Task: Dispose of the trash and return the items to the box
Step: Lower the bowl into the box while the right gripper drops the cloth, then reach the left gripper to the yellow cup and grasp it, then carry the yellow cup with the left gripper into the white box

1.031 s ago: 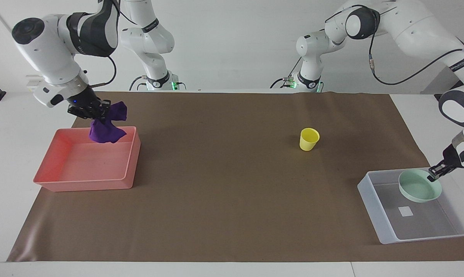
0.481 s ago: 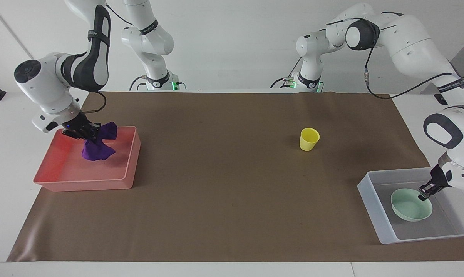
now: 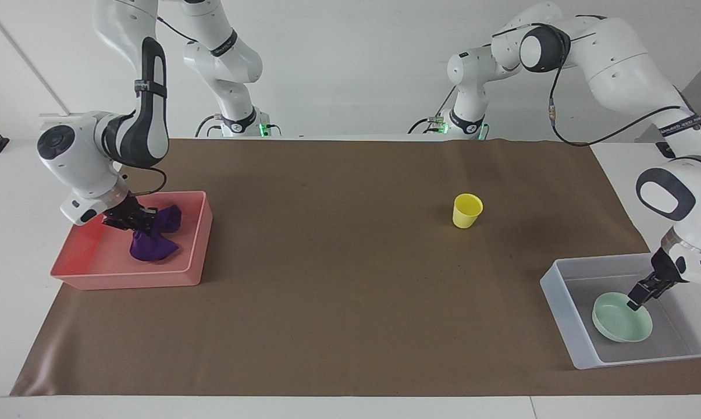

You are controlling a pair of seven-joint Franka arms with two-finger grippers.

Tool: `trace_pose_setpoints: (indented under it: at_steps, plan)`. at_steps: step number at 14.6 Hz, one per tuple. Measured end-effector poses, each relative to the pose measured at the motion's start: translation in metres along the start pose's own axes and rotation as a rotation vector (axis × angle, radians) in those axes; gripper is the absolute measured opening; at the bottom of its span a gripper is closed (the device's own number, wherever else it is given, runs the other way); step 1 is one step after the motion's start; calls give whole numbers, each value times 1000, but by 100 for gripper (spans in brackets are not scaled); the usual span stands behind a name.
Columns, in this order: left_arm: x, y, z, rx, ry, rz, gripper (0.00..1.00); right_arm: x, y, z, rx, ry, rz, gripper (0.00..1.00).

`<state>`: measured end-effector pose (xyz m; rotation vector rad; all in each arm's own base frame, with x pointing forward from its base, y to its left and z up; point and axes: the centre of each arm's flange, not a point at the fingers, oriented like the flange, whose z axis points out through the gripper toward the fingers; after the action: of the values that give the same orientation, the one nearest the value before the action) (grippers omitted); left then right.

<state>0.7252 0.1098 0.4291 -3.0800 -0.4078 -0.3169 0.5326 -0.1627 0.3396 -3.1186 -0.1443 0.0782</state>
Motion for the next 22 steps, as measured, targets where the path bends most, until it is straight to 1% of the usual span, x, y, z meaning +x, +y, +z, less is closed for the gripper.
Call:
trace_pose_setpoints:
  at_steps: [1,2,3,4,6,7,8,9,10,12,14,16,17,19,22]
  plan:
    - [-9,8,-26,17,-44,19,100,0,0,0,0,-1,0,15]
    - [-27,20,-52,28,-108,41,100,0,0,0,0,0,-1,24]
    - [-52,34,-75,34,-165,68,100,1,-1,-1,-1,2,-2,34]
    - [-80,49,-90,36,-206,96,100,2,-1,-3,-2,5,-4,47]
    - [-145,79,-98,41,-270,147,100,6,-5,-13,-6,15,-12,67]
    - [-178,93,-93,45,-290,165,100,8,-7,-23,-7,20,-18,79]
    - [-207,107,-83,44,-288,176,100,11,-11,-37,-8,23,-26,91]
    - [-233,120,-71,43,-281,186,100,15,-18,-54,-11,27,-40,99]
    - [-254,132,-61,44,-282,199,100,18,-29,-71,-13,30,-59,100]
    - [-284,144,-48,48,-293,225,100,22,-52,-102,-11,19,-73,100]
    - [-300,149,-38,42,-285,245,100,23,-74,-130,-9,6,-64,100]
    - [-311,155,-23,26,-244,240,100,20,-90,-154,-12,9,-61,100]
    - [-319,159,-14,20,-228,231,100,16,-95,-164,-13,9,-60,100]
    - [-332,166,0,20,-220,196,97,4,-99,-182,-12,0,-58,100]
    - [-334,171,8,14,-204,173,63,-17,-105,-207,-10,-17,-58,100]
